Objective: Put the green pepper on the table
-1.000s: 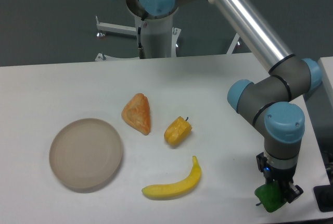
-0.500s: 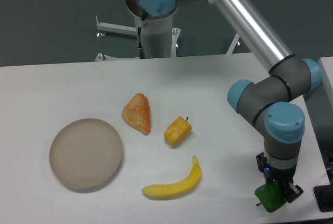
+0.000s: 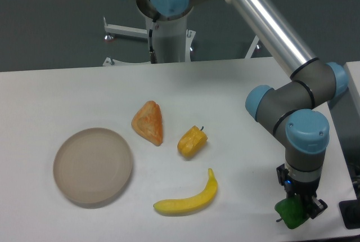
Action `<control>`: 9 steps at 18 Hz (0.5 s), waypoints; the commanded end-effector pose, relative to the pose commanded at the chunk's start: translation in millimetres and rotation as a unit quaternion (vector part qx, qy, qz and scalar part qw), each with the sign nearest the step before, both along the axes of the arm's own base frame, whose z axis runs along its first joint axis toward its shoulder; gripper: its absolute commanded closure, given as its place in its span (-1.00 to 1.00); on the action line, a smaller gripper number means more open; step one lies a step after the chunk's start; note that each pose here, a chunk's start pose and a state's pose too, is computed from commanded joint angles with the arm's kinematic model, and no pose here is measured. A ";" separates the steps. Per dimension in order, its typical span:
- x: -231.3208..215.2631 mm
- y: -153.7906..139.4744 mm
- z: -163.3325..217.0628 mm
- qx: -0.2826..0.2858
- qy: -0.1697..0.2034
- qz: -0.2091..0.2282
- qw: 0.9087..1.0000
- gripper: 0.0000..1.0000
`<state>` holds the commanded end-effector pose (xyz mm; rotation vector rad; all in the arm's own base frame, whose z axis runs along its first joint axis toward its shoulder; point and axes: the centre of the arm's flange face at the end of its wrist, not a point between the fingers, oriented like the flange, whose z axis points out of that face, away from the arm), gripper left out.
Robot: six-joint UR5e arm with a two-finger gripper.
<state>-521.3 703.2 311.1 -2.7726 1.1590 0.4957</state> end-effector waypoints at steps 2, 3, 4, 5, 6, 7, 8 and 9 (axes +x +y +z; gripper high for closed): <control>0.8 -0.6 0.1 -0.001 -0.001 -0.001 1.000 0.12; 1.7 -1.3 2.0 -0.001 -0.002 -0.002 1.000 0.12; 3.4 -2.9 1.6 -0.005 -0.006 -0.002 1.000 0.12; 6.7 -6.0 4.5 -0.008 -0.010 -0.003 1.000 0.12; 12.7 -11.6 6.6 -0.012 -0.016 -0.003 1.000 0.12; 18.2 -18.6 7.8 -0.017 -0.022 -0.004 1.000 0.12; 24.4 -28.1 9.4 -0.022 -0.029 -0.002 0.999 0.12; 32.0 -39.0 9.0 -0.029 -0.036 -0.002 0.999 0.12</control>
